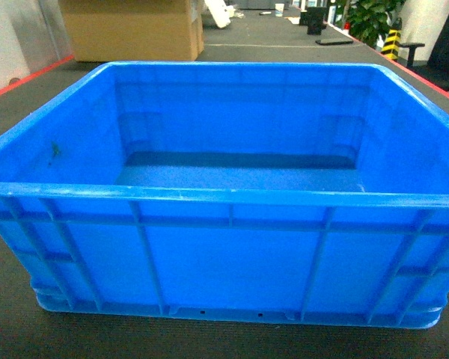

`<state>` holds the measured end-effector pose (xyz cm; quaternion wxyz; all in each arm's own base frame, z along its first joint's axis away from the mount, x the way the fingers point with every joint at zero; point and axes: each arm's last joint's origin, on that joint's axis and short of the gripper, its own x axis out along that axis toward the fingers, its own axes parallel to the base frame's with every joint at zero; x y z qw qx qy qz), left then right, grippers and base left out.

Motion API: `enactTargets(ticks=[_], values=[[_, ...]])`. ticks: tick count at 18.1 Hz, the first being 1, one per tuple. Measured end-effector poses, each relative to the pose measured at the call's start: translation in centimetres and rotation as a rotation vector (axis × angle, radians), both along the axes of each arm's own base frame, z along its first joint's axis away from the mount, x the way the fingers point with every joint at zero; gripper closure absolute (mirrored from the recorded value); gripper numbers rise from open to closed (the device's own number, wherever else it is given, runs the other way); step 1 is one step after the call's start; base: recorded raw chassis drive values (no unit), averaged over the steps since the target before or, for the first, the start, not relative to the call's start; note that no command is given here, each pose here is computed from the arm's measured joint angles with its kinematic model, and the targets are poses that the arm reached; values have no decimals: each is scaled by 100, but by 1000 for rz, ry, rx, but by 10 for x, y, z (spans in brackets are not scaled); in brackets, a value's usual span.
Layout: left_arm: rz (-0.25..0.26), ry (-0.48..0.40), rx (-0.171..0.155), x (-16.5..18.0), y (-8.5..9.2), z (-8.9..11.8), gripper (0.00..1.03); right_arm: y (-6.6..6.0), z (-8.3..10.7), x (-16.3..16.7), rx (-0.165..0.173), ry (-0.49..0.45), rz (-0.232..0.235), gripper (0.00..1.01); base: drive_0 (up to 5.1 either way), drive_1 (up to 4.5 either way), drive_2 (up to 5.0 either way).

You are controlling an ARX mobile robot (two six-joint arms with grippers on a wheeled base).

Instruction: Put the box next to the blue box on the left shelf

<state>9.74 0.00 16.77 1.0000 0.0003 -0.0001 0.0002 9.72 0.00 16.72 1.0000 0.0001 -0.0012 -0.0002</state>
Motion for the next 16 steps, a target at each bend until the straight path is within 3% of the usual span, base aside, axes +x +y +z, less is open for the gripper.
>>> enactTargets(ticks=[16], values=[[0, 0, 0, 0, 0, 0, 5, 0, 0, 0, 0, 0, 0, 3, 0, 0, 0]])
